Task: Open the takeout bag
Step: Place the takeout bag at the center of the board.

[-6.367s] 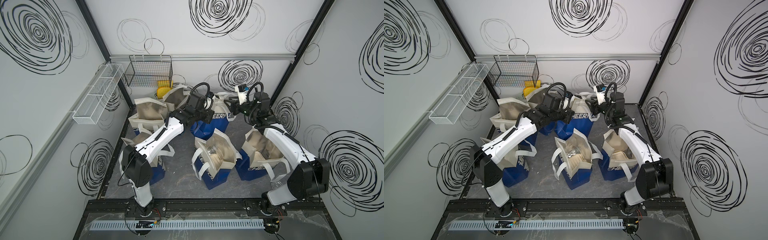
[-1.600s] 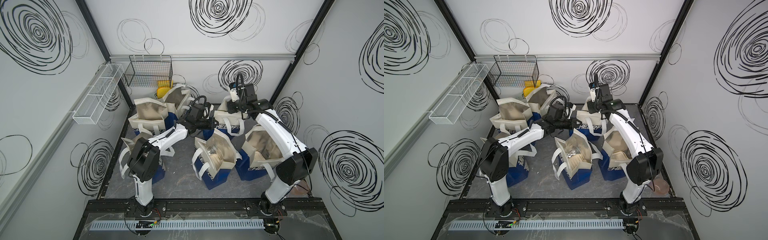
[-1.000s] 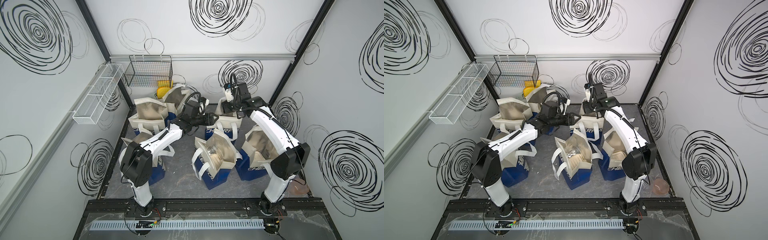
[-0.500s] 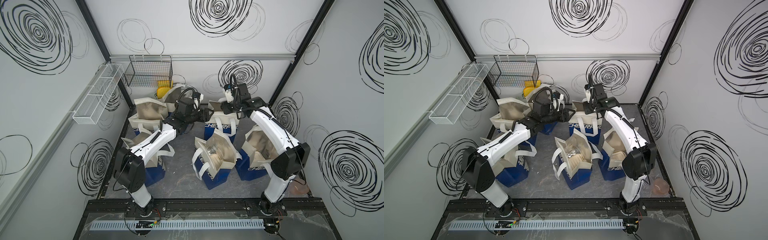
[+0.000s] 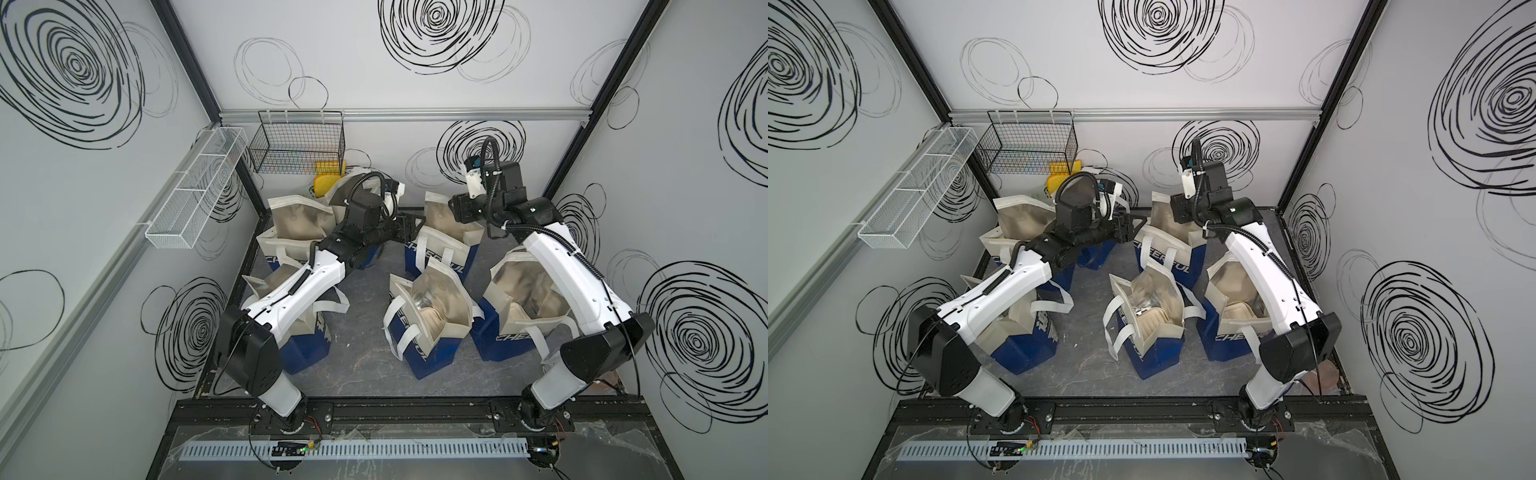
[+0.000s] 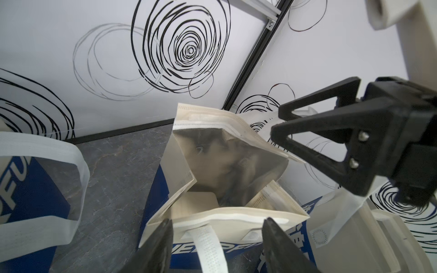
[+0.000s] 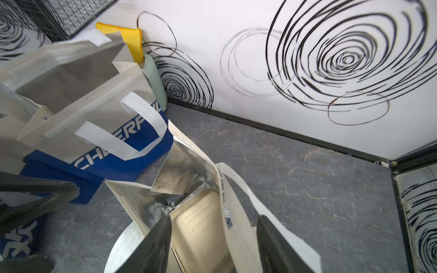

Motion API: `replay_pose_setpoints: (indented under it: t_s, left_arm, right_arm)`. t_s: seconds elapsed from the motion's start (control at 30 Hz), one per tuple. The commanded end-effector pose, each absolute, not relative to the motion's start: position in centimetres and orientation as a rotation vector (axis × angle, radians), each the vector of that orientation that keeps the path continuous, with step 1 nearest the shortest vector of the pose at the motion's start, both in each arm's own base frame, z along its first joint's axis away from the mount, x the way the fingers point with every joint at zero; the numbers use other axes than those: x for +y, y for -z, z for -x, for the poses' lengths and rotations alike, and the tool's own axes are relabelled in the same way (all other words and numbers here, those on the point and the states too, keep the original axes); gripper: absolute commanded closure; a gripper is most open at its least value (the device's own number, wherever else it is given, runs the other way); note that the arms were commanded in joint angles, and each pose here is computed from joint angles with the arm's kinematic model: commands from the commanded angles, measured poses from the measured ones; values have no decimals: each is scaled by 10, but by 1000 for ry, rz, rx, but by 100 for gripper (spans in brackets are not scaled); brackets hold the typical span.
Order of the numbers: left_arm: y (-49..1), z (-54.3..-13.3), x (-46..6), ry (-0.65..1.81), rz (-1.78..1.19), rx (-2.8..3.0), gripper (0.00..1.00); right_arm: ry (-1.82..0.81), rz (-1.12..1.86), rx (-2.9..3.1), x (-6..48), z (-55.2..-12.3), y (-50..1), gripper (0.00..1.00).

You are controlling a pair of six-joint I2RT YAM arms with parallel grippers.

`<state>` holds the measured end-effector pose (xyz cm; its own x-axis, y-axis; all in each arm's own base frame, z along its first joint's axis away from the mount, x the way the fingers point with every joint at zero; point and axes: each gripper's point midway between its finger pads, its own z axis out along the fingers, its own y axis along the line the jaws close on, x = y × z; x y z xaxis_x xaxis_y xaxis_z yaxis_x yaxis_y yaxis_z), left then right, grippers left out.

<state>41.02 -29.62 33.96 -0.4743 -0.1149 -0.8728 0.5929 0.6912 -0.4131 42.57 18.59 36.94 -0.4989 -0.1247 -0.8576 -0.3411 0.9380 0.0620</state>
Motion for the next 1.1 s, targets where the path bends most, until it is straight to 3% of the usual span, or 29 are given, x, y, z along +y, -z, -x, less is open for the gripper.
replay_pose_setpoints:
  t_s: [0.0, 0.33, 0.5, 0.73, 1.07]
  left_arm:
    - [-367, -406, -285, 849, -389, 1799, 36]
    - [-383, -398, -259, 803, -383, 1790, 34]
    - [-411, -386, -223, 727, -355, 1710, 26]
    - [-456, -350, -131, 538, -181, 1560, 22]
    - [-439, -296, 34, 37, 302, 1488, 8]
  right_arm:
    - [-309, 294, 2015, 185, -419, -392, 38]
    - [-252, 248, 1751, 155, -398, -438, 36]
    - [-154, 119, 1540, 105, -375, -483, 22]
    - [74, -231, 1409, -5, -347, -508, 19]
    - [333, -483, 1465, -88, -346, -446, 19]
